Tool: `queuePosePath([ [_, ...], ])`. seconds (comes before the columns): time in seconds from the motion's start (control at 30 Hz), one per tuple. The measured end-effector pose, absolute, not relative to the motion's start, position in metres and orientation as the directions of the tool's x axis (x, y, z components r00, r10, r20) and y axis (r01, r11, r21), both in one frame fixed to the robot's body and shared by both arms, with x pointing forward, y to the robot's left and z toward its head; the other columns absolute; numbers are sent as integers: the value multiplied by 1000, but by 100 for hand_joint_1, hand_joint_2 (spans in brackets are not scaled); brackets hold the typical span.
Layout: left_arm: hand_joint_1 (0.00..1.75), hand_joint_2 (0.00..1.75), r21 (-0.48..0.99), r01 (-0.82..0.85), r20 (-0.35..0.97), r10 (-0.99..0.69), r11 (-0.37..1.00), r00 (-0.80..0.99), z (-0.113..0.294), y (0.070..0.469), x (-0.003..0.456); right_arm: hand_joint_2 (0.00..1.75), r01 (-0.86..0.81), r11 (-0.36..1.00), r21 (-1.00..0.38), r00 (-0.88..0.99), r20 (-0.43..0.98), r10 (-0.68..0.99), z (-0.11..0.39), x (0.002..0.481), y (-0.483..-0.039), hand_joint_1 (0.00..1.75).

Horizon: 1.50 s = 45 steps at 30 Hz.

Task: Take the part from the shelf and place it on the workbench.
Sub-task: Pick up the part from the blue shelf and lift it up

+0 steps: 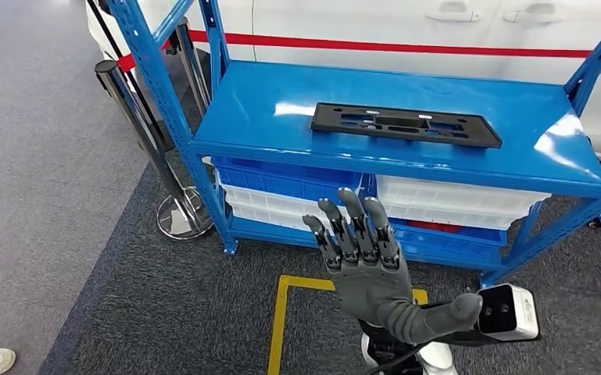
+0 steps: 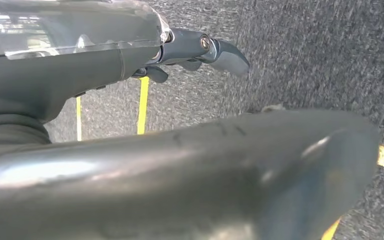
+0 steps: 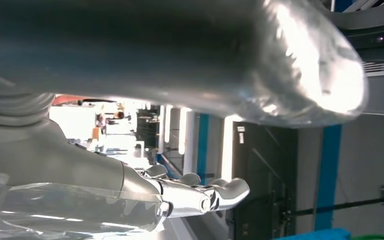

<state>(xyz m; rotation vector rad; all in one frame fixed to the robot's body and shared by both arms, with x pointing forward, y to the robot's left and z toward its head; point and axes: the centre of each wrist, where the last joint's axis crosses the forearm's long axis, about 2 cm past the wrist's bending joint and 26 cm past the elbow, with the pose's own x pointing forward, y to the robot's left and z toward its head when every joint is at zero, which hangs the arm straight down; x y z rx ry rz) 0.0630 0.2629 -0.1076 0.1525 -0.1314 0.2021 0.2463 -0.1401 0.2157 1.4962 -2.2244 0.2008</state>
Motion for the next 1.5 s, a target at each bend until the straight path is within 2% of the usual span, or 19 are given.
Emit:
queuePosePath([
  [1.5, 0, 0, 128, -215, 130, 198, 968, 971, -108, 262, 59, 0, -917, 375, 134, -282, 449, -848, 208, 246, -140, 0],
])
